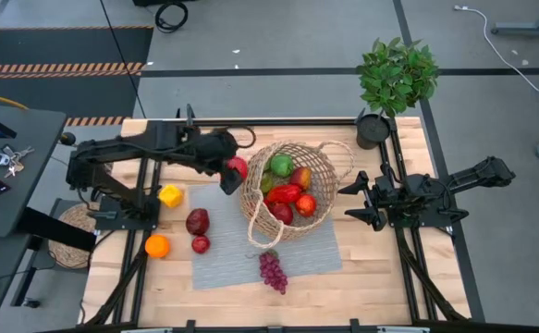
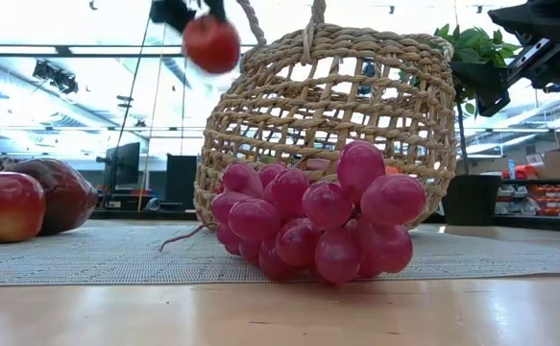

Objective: Build produce basket
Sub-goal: Put the red apple into the brown basket

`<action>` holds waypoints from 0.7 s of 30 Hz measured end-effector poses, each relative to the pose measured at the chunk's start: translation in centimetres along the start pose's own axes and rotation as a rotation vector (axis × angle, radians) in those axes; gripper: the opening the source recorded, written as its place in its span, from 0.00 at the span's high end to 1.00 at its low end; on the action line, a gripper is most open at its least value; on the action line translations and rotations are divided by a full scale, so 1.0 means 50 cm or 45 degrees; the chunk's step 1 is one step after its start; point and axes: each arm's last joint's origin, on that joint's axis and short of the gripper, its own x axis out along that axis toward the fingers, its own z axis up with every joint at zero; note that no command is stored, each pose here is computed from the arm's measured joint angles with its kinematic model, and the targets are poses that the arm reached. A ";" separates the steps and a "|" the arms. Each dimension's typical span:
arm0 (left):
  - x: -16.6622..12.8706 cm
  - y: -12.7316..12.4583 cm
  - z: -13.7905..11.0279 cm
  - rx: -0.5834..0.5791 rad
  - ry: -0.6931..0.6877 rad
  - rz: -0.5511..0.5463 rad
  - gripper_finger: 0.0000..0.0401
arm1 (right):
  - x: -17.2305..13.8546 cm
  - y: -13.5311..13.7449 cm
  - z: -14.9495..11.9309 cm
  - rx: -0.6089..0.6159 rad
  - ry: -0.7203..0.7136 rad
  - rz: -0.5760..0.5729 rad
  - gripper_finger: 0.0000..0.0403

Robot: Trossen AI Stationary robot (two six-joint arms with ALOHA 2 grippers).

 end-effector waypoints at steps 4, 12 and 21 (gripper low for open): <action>-0.050 -0.018 0.025 0.040 -0.156 -0.109 0.17 | 0.000 0.000 0.000 0.000 0.000 0.000 0.14; -0.071 -0.066 0.060 0.187 -0.451 -0.288 0.17 | 0.000 0.000 0.000 0.000 0.000 0.000 0.14; -0.031 -0.101 0.080 0.295 -0.499 -0.331 0.17 | 0.000 0.000 0.000 0.000 0.001 0.000 0.14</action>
